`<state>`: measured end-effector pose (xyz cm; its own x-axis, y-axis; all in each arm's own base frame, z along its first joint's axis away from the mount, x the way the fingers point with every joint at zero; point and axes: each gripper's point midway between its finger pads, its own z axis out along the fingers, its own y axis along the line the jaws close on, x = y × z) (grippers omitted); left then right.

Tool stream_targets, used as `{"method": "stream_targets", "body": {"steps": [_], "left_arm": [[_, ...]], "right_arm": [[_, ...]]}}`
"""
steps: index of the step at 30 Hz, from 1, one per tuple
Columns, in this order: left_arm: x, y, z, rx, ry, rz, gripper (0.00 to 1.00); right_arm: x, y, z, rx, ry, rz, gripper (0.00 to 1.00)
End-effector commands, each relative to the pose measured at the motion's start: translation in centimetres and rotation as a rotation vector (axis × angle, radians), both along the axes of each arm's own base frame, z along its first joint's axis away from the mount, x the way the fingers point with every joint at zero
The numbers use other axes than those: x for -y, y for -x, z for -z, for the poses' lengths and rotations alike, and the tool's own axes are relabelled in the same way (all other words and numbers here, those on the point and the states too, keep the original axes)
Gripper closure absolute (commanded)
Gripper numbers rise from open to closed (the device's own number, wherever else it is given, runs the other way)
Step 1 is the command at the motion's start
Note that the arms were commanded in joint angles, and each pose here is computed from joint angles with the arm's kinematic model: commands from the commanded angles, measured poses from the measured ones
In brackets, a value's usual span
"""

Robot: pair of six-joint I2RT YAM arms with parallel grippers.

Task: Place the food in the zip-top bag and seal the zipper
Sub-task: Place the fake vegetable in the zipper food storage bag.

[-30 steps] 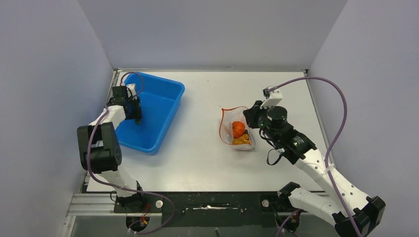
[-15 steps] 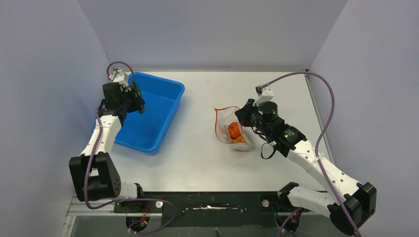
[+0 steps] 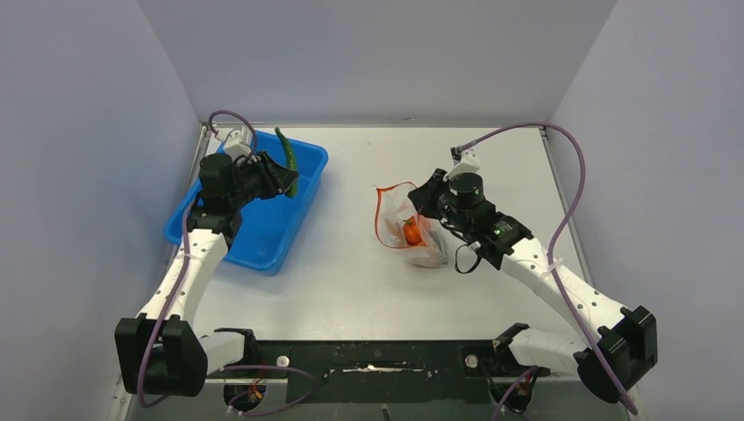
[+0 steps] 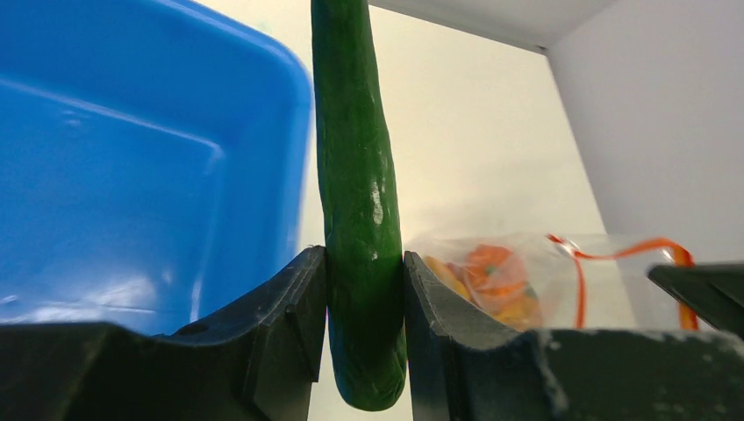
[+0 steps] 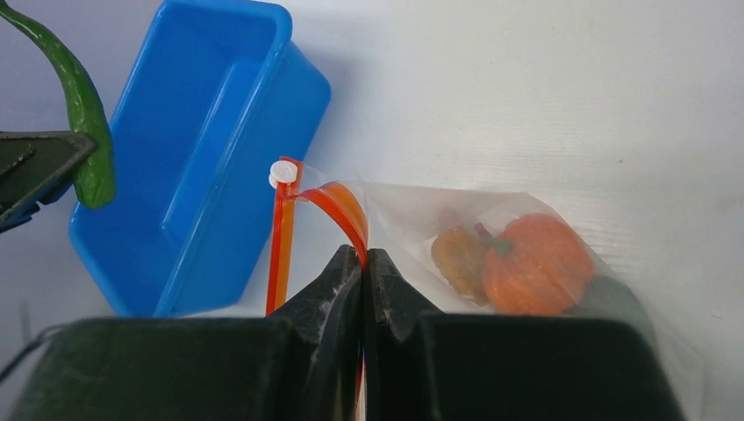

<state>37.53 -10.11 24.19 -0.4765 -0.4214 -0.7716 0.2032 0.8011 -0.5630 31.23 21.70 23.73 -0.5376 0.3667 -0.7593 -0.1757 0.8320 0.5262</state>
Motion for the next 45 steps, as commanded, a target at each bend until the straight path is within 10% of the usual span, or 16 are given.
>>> {"method": "stream_targets", "body": {"steps": [1, 25, 45], "left_arm": [[5.4, 1.6, -6.1, 0.172, 0.133, 0.15, 0.9], [19.0, 11.2, -5.8, -0.021, 0.373, 0.417, 0.92], [22.0, 13.9, -4.9, -0.263, 0.435, 0.456, 0.92]], "right_arm": [[-1.3, -1.4, -4.4, 0.088, -0.116, 0.007, 1.0], [-2.4, -1.4, -6.1, 0.219, -0.153, -0.062, 1.0], [-1.9, -2.1, -4.9, 0.186, -0.1, -0.017, 1.0]]}}
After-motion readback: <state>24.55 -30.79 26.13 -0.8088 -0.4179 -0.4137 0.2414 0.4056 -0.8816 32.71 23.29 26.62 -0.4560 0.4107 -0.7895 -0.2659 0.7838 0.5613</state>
